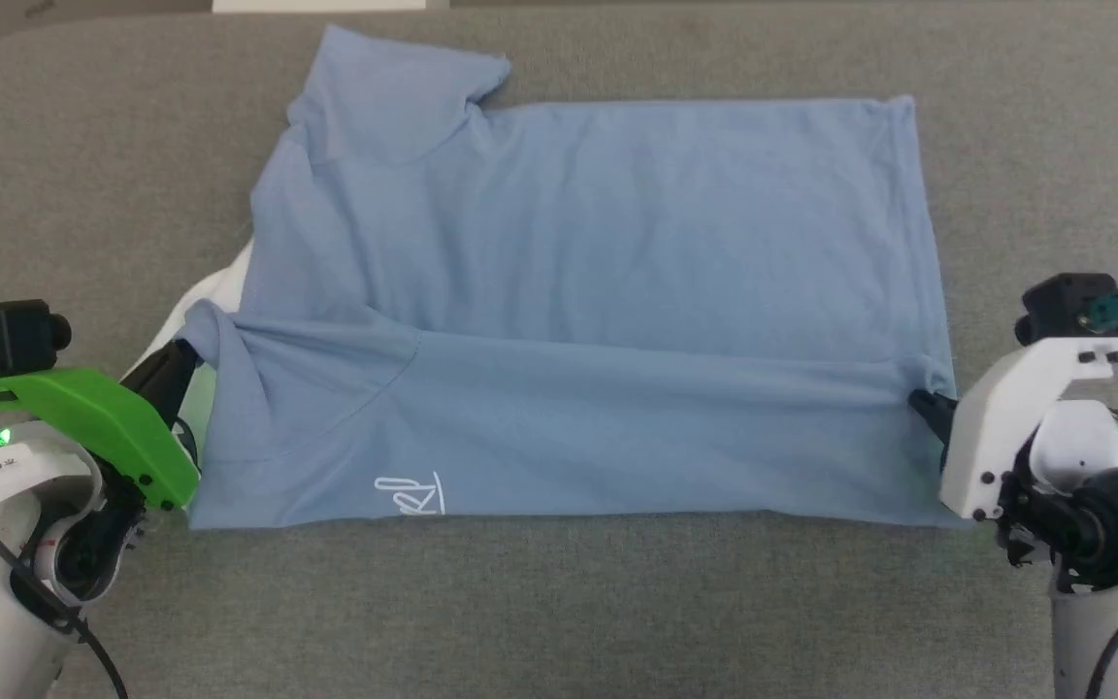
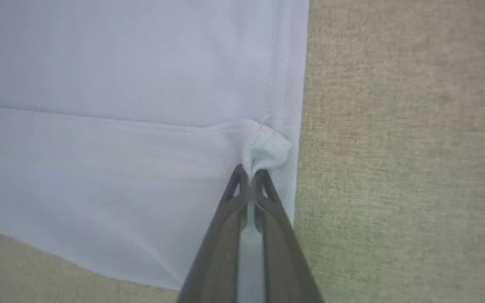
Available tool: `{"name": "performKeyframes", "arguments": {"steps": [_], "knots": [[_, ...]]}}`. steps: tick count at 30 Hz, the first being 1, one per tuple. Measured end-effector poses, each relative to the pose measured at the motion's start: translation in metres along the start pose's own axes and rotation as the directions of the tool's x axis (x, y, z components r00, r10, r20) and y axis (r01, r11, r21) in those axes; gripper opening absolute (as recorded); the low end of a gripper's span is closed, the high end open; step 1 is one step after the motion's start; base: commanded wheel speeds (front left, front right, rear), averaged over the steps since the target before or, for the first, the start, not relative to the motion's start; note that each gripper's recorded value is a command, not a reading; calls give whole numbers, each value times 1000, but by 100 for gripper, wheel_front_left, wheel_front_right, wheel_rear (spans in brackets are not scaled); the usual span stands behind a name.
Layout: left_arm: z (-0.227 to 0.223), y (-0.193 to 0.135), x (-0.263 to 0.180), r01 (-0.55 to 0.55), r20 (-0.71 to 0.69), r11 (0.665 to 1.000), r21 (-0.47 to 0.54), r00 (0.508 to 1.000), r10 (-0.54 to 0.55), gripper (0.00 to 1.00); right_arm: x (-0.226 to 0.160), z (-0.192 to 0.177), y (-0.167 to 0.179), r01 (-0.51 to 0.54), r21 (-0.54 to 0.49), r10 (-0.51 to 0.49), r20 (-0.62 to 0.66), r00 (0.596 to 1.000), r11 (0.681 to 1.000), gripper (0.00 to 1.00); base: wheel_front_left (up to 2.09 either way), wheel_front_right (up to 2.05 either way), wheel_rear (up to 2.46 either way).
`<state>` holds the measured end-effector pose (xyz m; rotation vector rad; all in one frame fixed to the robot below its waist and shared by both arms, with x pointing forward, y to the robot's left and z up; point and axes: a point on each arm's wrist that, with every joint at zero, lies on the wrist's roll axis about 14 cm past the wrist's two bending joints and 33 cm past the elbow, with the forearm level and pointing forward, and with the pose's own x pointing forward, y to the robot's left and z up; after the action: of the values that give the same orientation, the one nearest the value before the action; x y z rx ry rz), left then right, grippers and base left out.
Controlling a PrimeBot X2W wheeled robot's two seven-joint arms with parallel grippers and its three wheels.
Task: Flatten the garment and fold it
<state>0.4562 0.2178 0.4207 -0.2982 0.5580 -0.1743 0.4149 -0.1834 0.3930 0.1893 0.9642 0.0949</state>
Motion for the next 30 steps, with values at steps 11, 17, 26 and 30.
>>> {"name": "performKeyframes", "arguments": {"steps": [11,17,26,30], "knots": [[-30,13,20,-27,-76,999,-45,997,24,100,19,-8,0,6,-8,-6,-71,997,1000,100,0,0,0],[-2,10,3,-44,4,997,-56,999,44,100,-5,5,-3,-18,62,17,26,1000,998,100,0,0,0],[90,-5,-82,-75,473,996,-39,877,84,100,-112,71,-18,-17,36,-4,527,850,999,100,0,0,0],[70,-5,-110,-104,518,994,-29,849,104,100,-138,68,-23,6,13,-13,652,758,1000,100,0,0,0]]}}
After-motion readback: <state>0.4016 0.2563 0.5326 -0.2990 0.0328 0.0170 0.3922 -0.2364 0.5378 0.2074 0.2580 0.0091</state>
